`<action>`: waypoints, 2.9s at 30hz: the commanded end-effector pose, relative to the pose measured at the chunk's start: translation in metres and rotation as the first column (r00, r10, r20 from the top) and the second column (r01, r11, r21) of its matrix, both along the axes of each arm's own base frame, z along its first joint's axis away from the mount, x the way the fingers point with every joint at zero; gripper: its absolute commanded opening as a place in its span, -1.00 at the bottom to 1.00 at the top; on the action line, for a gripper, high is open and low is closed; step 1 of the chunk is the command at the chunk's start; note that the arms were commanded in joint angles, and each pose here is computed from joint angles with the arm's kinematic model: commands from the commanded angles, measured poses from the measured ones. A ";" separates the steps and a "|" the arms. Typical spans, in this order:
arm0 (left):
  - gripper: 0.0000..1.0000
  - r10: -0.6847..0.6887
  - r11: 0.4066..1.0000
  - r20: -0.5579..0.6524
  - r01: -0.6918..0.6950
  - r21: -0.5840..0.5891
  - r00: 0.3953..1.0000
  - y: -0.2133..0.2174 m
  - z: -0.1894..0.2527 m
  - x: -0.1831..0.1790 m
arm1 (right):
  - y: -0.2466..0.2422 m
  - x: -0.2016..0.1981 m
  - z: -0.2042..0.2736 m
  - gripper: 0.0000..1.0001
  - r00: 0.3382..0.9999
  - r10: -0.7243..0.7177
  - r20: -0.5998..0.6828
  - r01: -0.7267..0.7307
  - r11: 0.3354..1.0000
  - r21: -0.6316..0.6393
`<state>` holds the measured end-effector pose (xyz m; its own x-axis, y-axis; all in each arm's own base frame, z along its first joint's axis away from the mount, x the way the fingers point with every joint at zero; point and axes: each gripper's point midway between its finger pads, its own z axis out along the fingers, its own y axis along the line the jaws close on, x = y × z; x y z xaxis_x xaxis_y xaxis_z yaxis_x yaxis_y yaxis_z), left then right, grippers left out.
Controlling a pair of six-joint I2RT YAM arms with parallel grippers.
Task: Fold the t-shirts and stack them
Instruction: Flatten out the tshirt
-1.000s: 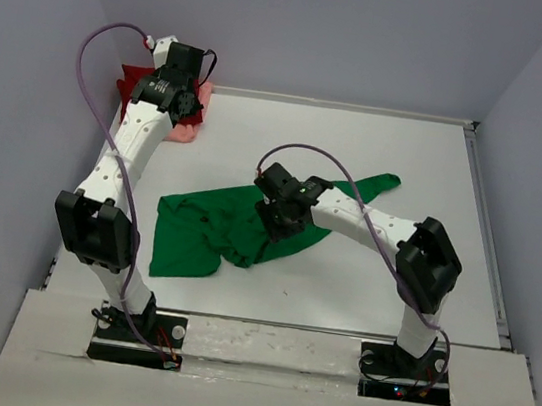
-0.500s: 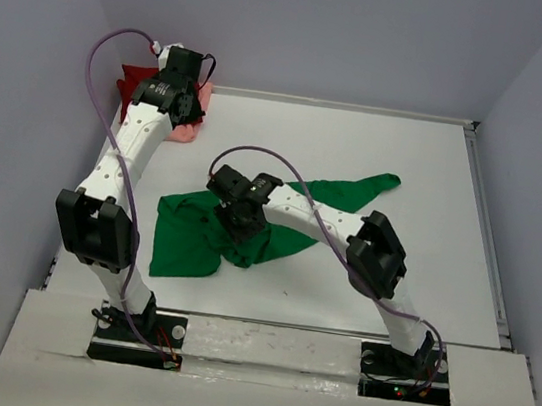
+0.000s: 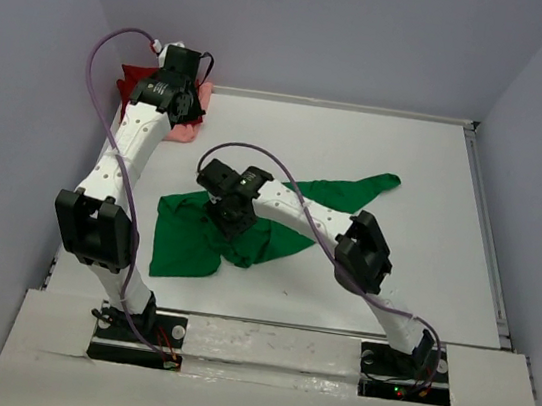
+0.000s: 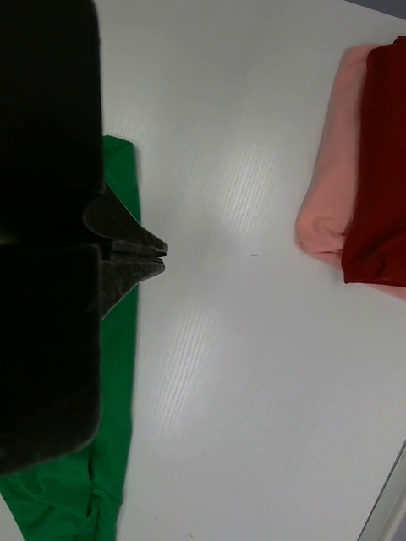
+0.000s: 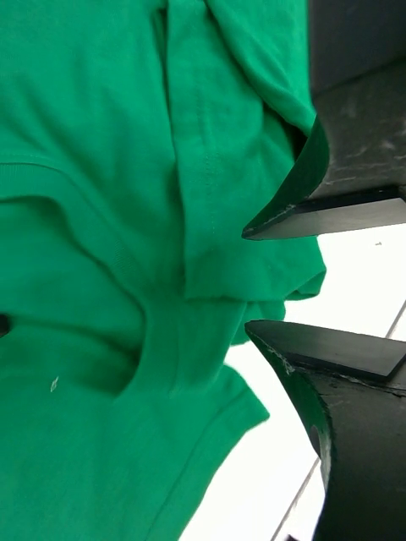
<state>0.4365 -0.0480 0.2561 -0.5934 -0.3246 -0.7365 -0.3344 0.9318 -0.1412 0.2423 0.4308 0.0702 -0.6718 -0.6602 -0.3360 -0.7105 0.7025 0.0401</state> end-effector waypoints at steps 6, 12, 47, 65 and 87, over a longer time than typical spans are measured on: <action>-0.95 -0.023 1.000 0.042 0.023 -0.001 0.999 0.002 0.013 0.000 | 0.014 -0.006 0.009 -0.02 0.998 0.062 0.002 -0.062 0.998 -0.003; -0.95 -0.023 1.000 0.064 0.024 -0.006 0.998 0.004 0.022 -0.001 | 0.012 -0.014 -0.014 -0.03 0.997 0.065 -0.039 -0.065 0.998 -0.007; -0.93 -0.062 0.997 0.075 0.065 -0.030 0.995 -0.001 0.022 -0.007 | 0.012 -0.003 0.012 -0.07 0.999 0.018 0.028 -0.018 1.000 0.015; -0.92 -0.073 0.997 0.058 0.075 -0.034 0.996 -0.003 0.014 -0.003 | -0.001 -0.005 0.005 -0.08 1.000 0.005 0.029 -0.004 1.000 -0.026; -0.92 -0.075 0.996 0.057 0.078 -0.037 0.996 -0.001 0.014 -0.006 | 0.000 -0.005 -0.011 -1.00 1.000 -0.018 0.022 0.019 0.999 -0.033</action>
<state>0.4332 -0.0511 0.2590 -0.5976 -0.3202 -0.7351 -0.2735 0.9432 -0.1885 0.2356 0.4213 0.0421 -0.6862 -0.6763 -0.2680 -0.7002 0.7139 -0.0089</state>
